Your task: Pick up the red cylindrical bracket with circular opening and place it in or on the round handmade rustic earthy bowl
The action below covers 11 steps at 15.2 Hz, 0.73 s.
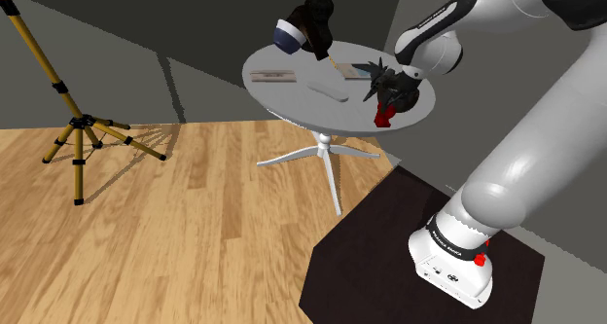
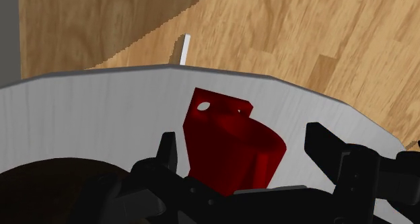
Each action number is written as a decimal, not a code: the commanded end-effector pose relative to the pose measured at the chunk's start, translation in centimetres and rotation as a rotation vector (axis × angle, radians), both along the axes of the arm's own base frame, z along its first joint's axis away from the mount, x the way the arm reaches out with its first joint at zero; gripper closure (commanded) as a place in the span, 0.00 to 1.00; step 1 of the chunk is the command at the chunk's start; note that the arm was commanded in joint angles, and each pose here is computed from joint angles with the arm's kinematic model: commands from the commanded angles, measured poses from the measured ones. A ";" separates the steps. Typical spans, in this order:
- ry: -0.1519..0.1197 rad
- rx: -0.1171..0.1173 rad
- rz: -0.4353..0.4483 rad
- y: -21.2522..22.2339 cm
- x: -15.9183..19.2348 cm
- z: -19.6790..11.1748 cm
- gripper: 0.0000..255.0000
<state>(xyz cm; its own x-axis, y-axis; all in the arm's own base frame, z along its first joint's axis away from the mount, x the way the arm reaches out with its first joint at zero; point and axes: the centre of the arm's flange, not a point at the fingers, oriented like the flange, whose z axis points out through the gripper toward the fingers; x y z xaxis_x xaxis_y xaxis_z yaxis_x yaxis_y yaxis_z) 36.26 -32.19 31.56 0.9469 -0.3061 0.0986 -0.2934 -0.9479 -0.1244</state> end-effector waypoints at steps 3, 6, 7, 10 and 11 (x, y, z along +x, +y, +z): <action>0.000 0.000 0.000 0.0 0.0 0.0 0.00; 0.000 0.000 0.000 0.0 0.0 0.0 1.00; 0.000 0.000 0.000 0.0 0.0 0.0 1.00; 0.000 0.000 0.000 0.0 0.0 0.0 1.00; 0.000 0.000 0.000 0.0 0.0 -0.1 1.00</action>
<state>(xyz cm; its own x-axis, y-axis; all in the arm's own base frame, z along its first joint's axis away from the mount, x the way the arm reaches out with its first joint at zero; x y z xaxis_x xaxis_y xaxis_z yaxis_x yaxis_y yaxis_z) 36.25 -32.26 31.59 0.9463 -0.3073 0.1005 -0.2945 -0.9476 -0.1240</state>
